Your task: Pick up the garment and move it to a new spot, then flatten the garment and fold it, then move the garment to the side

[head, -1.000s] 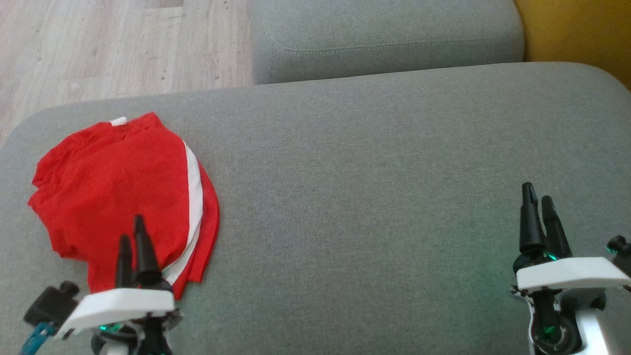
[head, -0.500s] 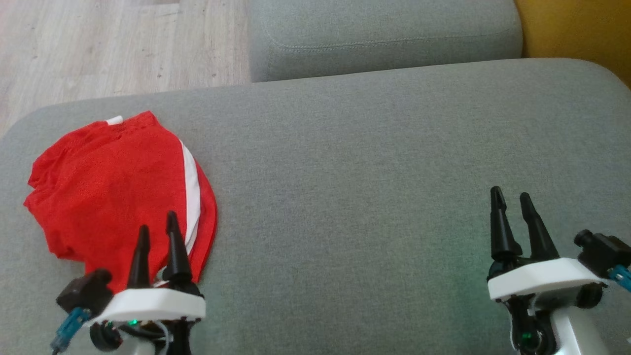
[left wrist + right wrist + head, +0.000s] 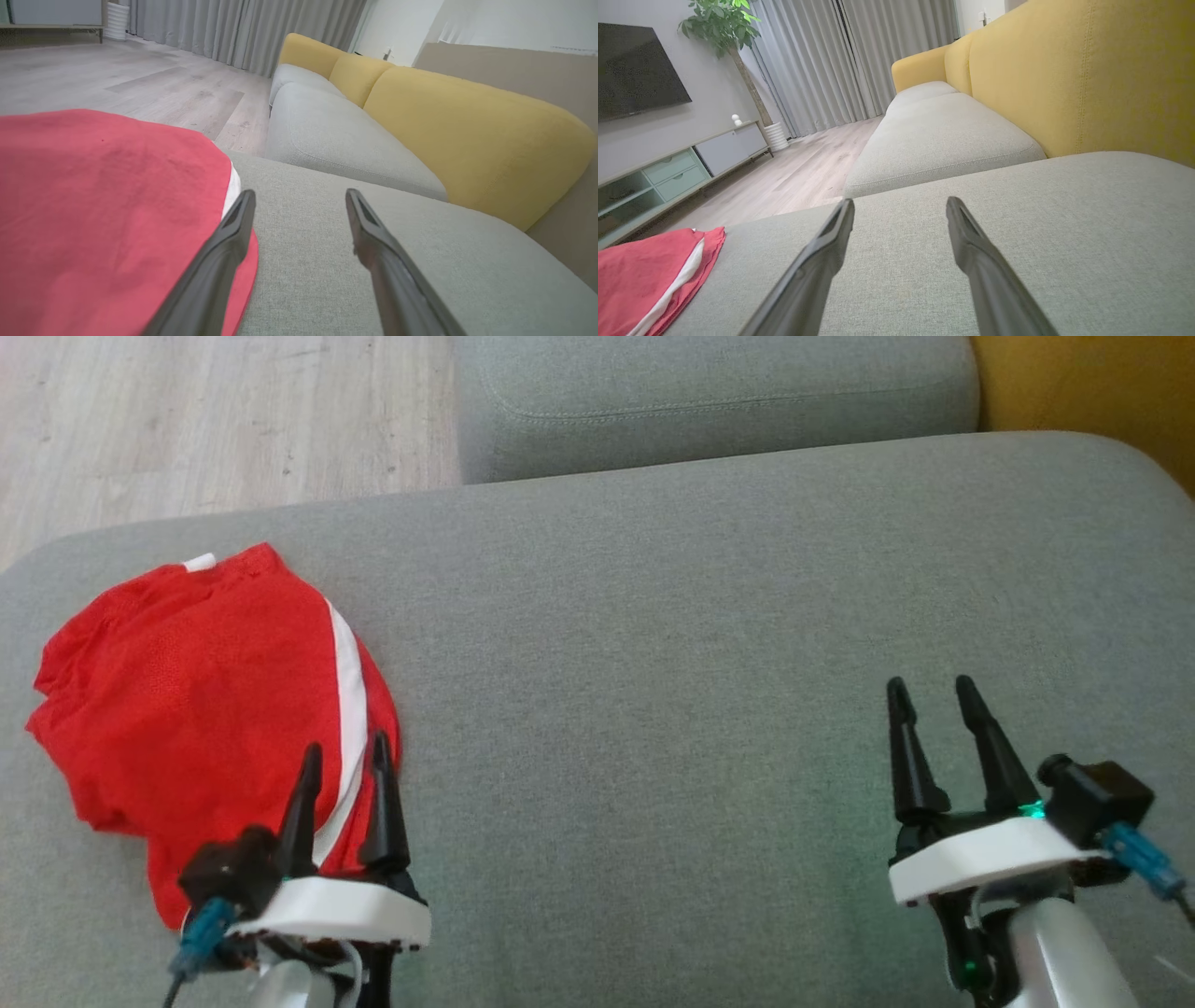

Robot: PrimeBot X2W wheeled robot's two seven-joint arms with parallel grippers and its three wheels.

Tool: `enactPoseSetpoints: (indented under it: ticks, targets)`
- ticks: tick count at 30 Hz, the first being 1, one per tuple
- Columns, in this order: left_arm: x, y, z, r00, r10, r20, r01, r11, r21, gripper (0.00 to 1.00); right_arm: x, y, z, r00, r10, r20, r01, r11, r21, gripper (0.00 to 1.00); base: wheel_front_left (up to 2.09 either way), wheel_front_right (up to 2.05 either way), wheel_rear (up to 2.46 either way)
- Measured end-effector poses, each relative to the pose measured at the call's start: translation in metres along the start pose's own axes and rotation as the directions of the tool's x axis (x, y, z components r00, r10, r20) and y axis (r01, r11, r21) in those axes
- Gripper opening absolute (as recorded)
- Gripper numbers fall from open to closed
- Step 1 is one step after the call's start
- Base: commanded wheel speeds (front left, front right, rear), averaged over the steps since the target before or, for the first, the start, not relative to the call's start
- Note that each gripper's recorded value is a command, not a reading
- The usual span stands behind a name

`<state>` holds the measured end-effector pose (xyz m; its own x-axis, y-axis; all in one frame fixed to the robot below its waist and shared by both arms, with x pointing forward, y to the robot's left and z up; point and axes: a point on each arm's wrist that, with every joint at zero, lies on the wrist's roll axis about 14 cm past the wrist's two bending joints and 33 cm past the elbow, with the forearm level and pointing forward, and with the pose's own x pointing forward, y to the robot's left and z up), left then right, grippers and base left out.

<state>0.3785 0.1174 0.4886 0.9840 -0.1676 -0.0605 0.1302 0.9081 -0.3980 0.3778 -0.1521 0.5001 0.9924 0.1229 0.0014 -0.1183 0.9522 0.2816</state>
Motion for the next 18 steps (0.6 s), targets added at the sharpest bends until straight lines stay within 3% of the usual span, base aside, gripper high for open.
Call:
enactPoseSetpoints:
  ticks: [8,18]
  targets:
    - [0.001,-0.009,-0.007,0.999,-0.037,-0.015,0.039,0.989,0.146,1.0,0.002,0.008,0.003,0.999,0.035,0.009,-0.033,0.99,-0.139,1.0,0.0,0.0,0.0]
    - [0.004,-0.02,-0.003,0.996,-0.09,0.007,0.083,0.944,0.32,1.0,0.002,0.018,0.006,0.997,0.08,0.024,-0.071,0.961,-0.268,1.0,0.0,0.0,0.0]
